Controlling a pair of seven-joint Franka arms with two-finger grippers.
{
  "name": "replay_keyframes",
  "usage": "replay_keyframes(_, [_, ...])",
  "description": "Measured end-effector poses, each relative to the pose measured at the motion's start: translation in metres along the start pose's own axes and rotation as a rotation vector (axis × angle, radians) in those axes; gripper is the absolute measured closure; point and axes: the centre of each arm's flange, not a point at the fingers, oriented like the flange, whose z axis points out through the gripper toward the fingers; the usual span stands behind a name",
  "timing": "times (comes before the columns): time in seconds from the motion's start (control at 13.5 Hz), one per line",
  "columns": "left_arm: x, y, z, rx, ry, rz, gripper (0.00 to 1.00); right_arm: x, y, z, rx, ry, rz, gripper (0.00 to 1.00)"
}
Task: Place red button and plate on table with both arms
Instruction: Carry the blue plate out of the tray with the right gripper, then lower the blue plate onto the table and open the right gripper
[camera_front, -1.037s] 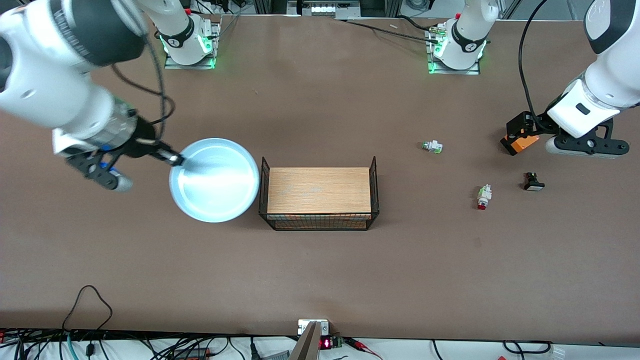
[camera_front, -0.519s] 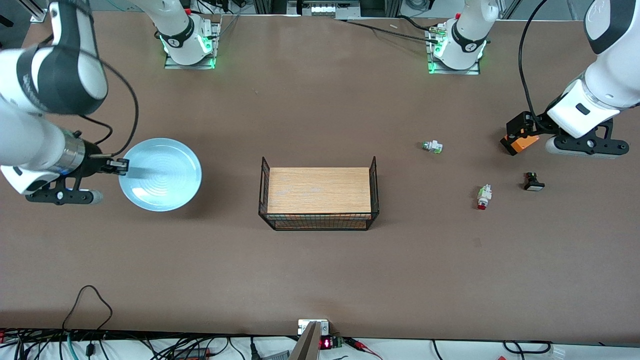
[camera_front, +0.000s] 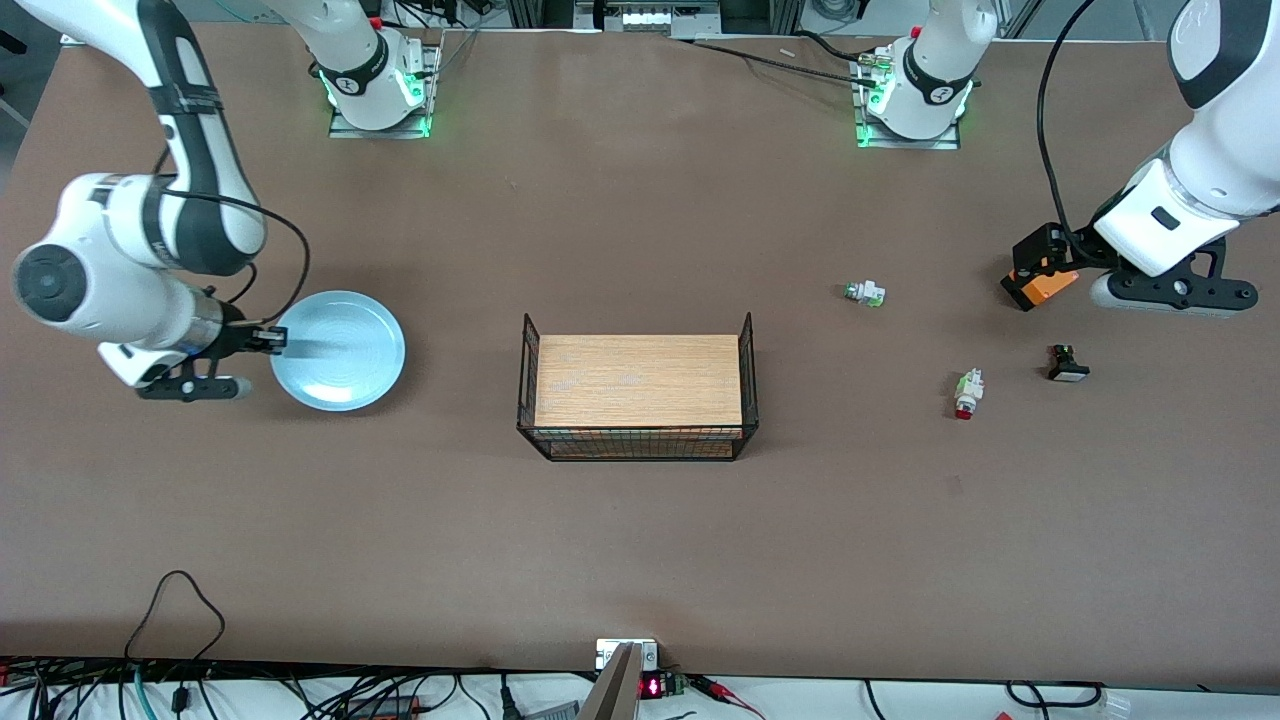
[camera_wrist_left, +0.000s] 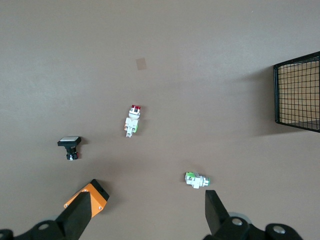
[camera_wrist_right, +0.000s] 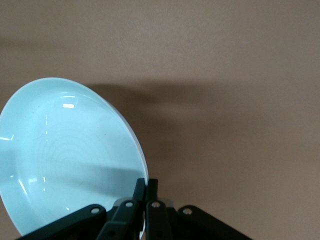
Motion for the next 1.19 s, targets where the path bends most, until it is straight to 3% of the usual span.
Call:
replay_keyframes(0.22, [0.0,-0.002,0.0,0.0,0.0,-0.003,0.0,-0.022,0.021,0.06,-0.009,0.045,-0.046,0.97])
replay_keyframes(0.52, [0.0,-0.004,0.0,0.0,-0.001,-0.007,0.0,-0.034,0.042,0.096,-0.012,0.042,-0.061,0.95])
replay_keyframes(0.74, [0.0,-0.005,0.0,0.0,-0.002,-0.009,0.0,-0.024,0.025,0.061,0.006,0.061,-0.007,0.64])
replay_keyframes(0.89, [0.0,-0.005,0.001,0.0,-0.003,-0.009,0.0,-0.012,0.006,0.011,0.023,0.057,0.03,0.43])
replay_keyframes(1.04, [-0.001,-0.005,0.002,0.0,-0.013,-0.009,0.0,-0.002,-0.011,-0.041,0.028,0.093,0.018,0.2])
replay_keyframes(1.19, [-0.006,-0.005,0.009,-0.001,-0.069,-0.009,0.0,0.004,-0.03,-0.082,0.029,0.118,-0.006,0.0])
